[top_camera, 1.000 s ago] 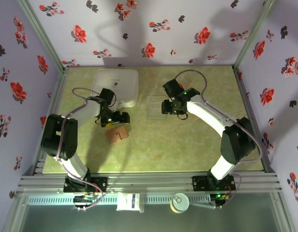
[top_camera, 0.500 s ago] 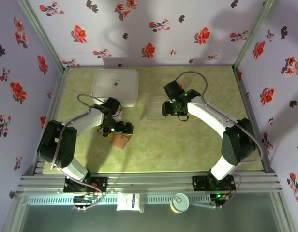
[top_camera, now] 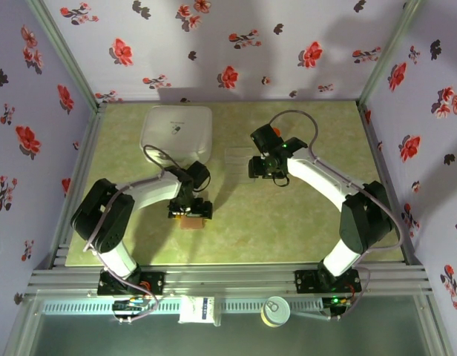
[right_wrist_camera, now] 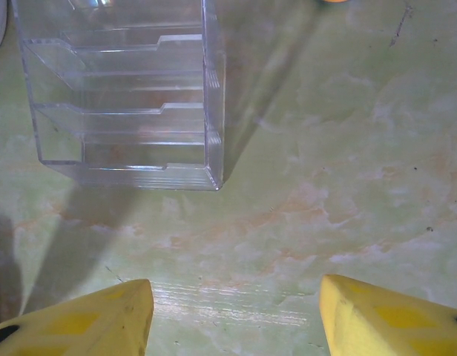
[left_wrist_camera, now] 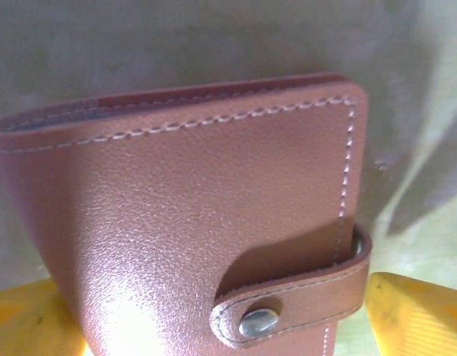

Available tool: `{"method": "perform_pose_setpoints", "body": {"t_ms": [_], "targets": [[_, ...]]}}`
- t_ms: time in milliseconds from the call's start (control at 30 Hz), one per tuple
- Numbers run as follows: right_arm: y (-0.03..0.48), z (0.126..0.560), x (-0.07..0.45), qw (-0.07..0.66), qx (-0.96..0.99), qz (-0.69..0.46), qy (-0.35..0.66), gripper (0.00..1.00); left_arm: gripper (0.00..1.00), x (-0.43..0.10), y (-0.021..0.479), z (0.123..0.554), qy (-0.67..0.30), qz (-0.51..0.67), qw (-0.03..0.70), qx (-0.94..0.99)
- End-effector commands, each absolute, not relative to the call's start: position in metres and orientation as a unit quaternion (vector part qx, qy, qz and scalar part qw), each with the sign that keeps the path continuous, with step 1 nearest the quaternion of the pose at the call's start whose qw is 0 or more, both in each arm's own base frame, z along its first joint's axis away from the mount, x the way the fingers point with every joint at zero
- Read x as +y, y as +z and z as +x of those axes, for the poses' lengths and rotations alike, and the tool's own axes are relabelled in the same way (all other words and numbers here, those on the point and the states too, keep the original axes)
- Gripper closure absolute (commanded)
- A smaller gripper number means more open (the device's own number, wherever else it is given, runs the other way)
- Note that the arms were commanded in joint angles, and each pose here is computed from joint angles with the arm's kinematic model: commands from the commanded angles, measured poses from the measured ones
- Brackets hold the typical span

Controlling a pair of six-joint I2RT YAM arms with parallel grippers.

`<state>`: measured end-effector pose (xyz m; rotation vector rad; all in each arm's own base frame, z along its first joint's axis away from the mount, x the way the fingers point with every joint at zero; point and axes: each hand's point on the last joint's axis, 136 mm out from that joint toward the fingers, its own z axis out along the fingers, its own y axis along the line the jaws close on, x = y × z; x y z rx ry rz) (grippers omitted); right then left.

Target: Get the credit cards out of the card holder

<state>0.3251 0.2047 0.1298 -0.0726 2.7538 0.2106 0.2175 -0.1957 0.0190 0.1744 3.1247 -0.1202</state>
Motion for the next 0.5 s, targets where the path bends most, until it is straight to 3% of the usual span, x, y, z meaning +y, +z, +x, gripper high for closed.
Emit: {"method": "perform_pose_setpoints", "body": {"t_ms": [0, 200, 467], "targets": [[0.139, 0.321, 0.200, 0.193, 0.978, -0.036, 0.069, 0.38, 0.15, -0.197, 0.021, 0.224, -0.013, 0.045, 0.014, 0.999], [0.137, 0.319, 0.198, 0.192, 0.979, -0.043, 0.061, 0.38, 0.24, -0.214, 0.033, 0.229, -0.009, 0.065, 0.030, 0.997], [0.139, 0.319, 0.187, 0.198, 0.978, -0.046, 0.037, 0.37, 0.25, -0.254, 0.039, 0.236, -0.009, 0.097, 0.036, 0.995]]}}
